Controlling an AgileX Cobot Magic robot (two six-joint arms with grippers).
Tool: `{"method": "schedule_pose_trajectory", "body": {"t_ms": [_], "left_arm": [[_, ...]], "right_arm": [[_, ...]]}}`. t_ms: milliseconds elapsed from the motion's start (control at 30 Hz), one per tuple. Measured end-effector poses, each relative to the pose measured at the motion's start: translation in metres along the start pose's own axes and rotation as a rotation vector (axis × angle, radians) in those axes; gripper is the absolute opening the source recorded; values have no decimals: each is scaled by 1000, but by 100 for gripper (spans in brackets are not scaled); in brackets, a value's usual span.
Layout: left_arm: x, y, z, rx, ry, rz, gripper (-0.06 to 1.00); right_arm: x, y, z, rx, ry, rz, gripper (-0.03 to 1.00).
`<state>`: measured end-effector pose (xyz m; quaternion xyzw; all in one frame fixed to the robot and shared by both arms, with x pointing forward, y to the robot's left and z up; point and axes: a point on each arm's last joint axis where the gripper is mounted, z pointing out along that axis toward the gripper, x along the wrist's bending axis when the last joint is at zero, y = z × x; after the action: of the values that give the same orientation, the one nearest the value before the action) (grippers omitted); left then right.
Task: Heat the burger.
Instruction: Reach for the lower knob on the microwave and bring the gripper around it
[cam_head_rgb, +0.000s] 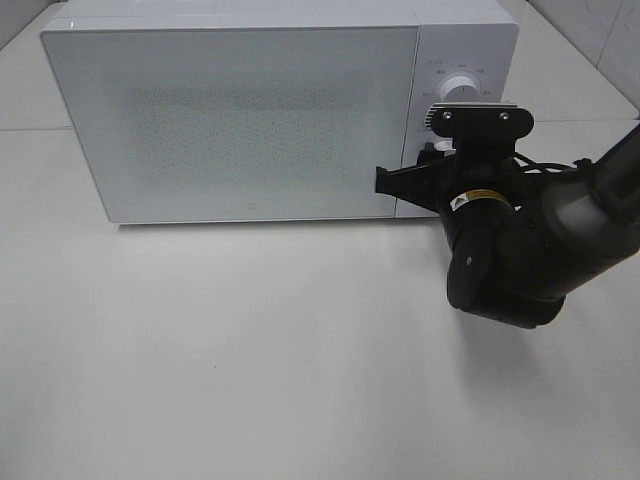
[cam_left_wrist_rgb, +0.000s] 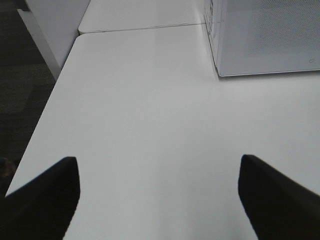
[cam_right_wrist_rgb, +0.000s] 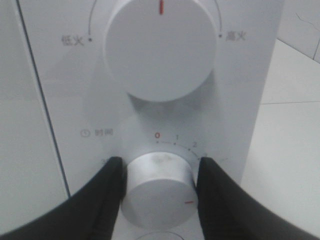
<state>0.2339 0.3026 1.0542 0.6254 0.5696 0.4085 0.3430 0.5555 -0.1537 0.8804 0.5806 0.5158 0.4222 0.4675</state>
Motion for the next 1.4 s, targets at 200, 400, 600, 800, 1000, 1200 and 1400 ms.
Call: {"method": "schedule_pose_trajectory", "body": {"t_ms": [200,400,600,800,1000,1200,1400], "left_arm": [[0,0,0,0,0,0,80],[0,0,0,0,0,0,80],[0,0,0,0,0,0,80],[0,0,0,0,0,0,80],[0,0,0,0,0,0,80],[0,0,0,0,0,0,80],[0,0,0,0,0,0,80]], "right_arm": [[0,0,0,-1,5,63,40],[0,0,0,-2,12,336,40],[-3,-1,0,3,15,809,40],[-3,-4,0,14,19,1247,41],[-3,-5,0,31,25,1549,41],[-4,-5,0,38,32,1575,41],[-4,-5,0,39,31,1578,41]]}}
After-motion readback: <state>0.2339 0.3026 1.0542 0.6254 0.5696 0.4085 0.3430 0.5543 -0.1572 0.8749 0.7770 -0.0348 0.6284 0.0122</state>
